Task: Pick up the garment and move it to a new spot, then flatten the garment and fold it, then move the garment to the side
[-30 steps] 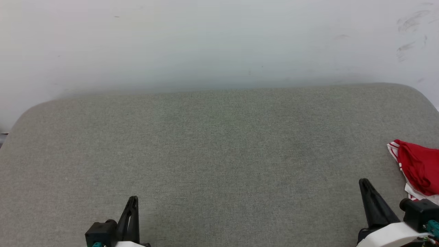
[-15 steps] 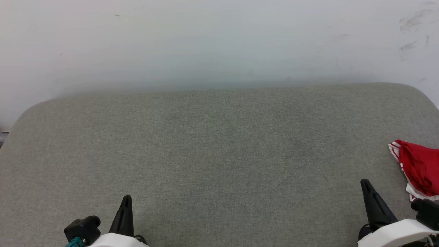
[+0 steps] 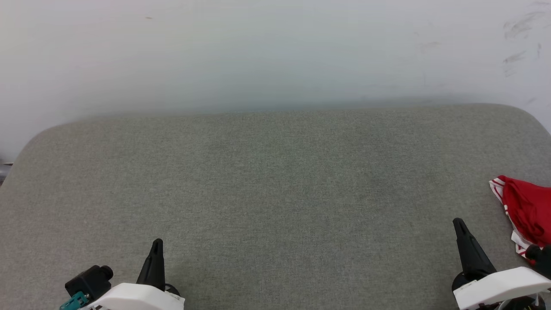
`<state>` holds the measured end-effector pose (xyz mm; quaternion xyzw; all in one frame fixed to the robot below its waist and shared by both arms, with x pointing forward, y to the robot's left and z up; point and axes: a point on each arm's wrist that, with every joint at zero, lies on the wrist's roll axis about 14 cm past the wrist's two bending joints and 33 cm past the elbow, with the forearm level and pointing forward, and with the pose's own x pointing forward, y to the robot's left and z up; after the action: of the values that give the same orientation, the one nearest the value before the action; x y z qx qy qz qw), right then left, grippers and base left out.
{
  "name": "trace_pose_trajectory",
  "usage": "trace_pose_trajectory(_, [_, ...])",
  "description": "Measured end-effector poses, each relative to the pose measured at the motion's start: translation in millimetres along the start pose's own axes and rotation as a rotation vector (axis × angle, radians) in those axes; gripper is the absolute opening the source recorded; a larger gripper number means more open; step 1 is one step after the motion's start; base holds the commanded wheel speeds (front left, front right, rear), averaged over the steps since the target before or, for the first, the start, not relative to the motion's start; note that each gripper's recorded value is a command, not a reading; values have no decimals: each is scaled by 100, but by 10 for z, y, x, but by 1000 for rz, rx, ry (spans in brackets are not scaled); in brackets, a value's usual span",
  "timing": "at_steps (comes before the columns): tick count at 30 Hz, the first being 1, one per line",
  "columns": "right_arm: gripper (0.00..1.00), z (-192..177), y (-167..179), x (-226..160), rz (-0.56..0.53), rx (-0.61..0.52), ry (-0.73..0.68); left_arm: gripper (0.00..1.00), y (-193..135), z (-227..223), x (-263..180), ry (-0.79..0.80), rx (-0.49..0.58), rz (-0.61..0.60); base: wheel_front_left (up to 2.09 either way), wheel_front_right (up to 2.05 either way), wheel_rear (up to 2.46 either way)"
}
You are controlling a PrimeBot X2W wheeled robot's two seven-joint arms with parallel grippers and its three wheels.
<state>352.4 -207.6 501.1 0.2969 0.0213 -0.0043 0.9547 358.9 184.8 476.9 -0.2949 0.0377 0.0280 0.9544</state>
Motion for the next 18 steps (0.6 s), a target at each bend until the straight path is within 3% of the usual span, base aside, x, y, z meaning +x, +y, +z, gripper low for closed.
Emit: trace_pose_trajectory(18, [0, 2, -2, 82, -4, 247, -6, 0, 22, 39, 72, 15, -253, 10, 0, 0, 0])
